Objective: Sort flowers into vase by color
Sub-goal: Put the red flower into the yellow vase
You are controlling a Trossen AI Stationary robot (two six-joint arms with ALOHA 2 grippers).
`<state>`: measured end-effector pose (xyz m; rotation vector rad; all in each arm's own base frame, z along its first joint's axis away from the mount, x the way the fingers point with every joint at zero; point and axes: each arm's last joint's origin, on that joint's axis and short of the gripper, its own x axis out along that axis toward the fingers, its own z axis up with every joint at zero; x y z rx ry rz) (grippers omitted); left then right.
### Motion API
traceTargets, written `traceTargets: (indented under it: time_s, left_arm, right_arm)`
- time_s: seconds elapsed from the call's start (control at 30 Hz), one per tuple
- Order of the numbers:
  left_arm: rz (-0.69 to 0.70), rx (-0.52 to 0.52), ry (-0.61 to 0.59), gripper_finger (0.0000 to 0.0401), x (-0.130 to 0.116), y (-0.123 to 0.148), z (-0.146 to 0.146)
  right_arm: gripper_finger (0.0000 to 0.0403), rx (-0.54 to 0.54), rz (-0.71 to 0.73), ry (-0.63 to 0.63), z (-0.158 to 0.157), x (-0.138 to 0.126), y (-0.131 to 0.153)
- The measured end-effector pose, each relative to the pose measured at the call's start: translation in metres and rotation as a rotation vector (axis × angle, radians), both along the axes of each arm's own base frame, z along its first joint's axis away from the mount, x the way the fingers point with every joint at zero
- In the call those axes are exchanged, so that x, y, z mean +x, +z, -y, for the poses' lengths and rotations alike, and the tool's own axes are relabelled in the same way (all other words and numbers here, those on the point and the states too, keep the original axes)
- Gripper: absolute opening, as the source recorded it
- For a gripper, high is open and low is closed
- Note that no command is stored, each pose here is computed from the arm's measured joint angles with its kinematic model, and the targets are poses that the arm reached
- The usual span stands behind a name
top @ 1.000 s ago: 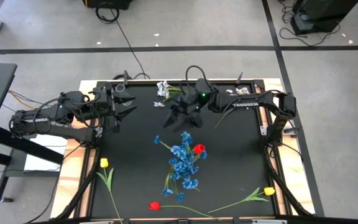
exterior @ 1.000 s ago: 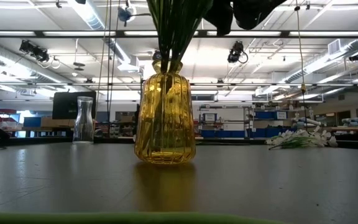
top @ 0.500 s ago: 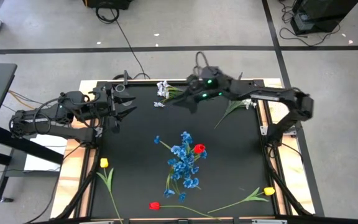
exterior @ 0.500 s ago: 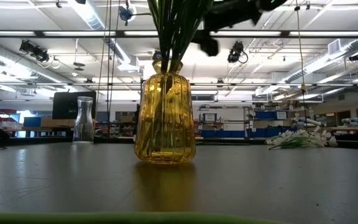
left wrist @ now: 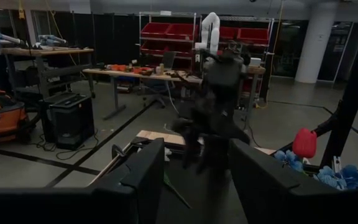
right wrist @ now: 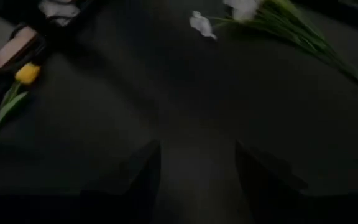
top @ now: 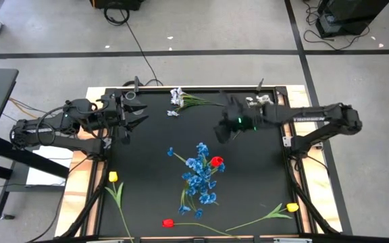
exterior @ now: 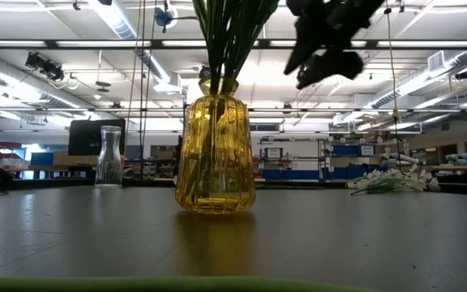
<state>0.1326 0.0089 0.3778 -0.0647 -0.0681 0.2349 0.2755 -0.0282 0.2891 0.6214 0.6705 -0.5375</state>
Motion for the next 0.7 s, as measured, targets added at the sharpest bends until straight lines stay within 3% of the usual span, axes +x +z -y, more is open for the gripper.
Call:
traceTargets:
  time_s: [0.17,0.4,0.57,0.7]
  left_arm:
    - [0.0,0.0,-0.001,0.0183,0.0,0.0,0.0]
    - [0.0,0.0,0.0,0.0183,0.0,0.0,0.0]
    - [0.0,0.0,0.0,0.0183,0.0,0.0,0.0]
    - [0.001,0.0,-0.001,0.0183,0.0,0.0,0.0]
  right_arm:
    - [0.0214,0.052,0.03,-0.146,-0.04,-0.02,-0.029]
    - [0.0214,0.198,0.0,-0.196,-0.093,-0.045,-0.072]
    - [0.0214,0.236,0.001,-0.13,-0.127,-0.048,-0.089]
    - [0.0212,0.202,-0.017,-0.036,-0.147,-0.038,-0.103]
